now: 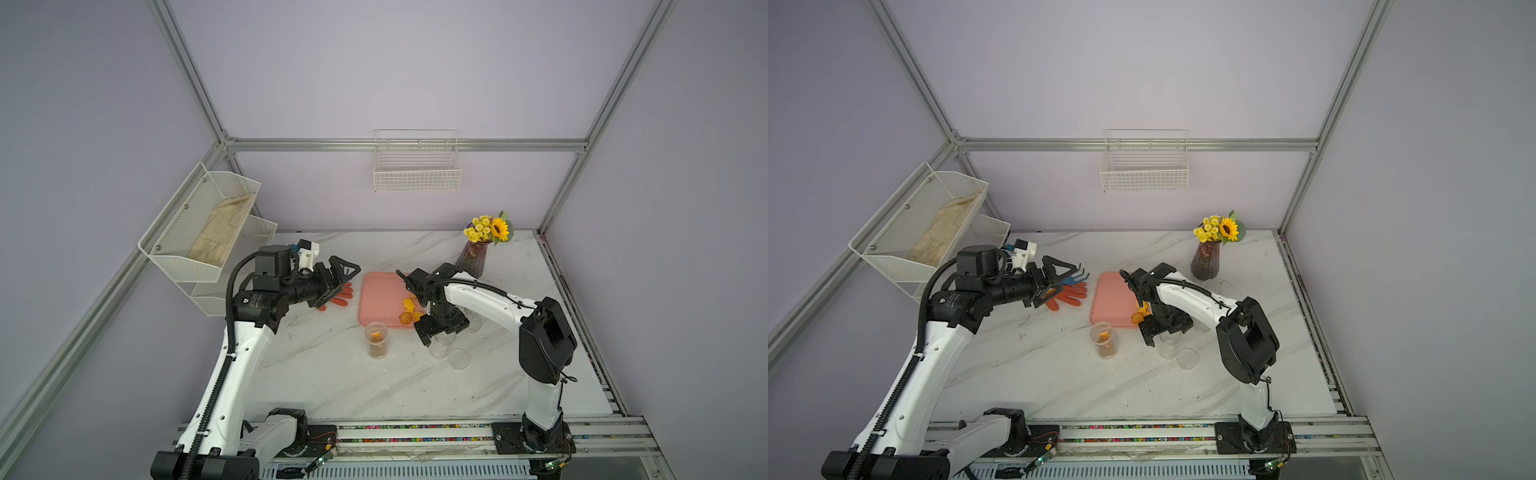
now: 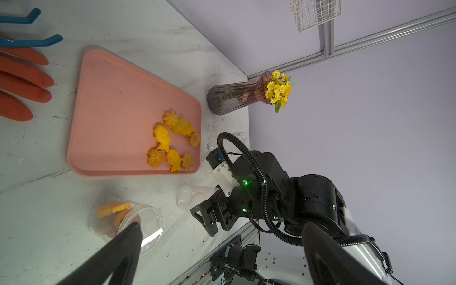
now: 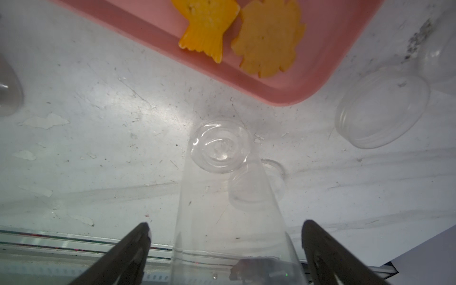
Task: Pour the cookies out of the jar
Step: Place the jar at the center of the board, then pick up the jar from the center of the board.
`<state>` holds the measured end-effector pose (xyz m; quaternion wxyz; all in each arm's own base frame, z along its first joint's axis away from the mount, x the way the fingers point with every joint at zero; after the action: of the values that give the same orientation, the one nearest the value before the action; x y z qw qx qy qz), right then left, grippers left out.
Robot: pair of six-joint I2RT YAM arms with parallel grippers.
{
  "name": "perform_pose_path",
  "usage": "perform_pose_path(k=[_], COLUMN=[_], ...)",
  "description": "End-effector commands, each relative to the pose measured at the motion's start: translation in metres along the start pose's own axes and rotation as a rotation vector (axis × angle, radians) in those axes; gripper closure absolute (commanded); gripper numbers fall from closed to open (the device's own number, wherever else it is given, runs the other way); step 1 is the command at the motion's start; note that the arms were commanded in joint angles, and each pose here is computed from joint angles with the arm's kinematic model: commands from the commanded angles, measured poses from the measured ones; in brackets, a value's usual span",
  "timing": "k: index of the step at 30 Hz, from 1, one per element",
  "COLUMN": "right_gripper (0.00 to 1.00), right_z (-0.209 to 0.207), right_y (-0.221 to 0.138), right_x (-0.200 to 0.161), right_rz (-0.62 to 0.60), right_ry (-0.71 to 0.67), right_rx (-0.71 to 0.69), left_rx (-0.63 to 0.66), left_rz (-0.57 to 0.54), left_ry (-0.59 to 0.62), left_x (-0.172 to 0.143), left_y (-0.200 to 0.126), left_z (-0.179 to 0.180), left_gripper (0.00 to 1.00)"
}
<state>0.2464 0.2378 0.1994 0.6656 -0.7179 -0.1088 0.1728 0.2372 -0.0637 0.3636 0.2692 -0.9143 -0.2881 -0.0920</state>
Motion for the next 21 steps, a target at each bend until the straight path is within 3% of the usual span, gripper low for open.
perform_pose_path(k=[1,10,21], right_gripper=[0.03,0.03,0.03], right_z=[-0.007,-0.005,0.019], right_y=[-0.032,-0.089,-0.094], right_x=[-0.006,0.005,0.032], right_rz=[-0.057,-0.212,-0.26], right_ry=[0.031,0.026,-0.002], right_rx=[0.017,0.112,0.319], left_rx=[-0.029,-0.025,0.049], left_rz=[-0.026,-0.023,-0.014], left_ry=[0.035,0.029,-0.043], left_x=[0.005,0.004,-0.028], left_y=[-0.004,-0.003,-0.017], left_z=[-0.008,-0.005,0.014], left_gripper=[0.0,0.0,0.0])
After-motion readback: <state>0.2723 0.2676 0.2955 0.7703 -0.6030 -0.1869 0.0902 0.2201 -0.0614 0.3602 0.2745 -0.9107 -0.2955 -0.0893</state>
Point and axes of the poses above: each gripper's point midway between its finger pads, its own y axis out along the fingers, its own z axis along the line the jaws close on, x = y × z, the point moved 10 cm from there along -y, back along the fingers, and after that the axes turned 1 degree about -y, right-handed, at the moved point
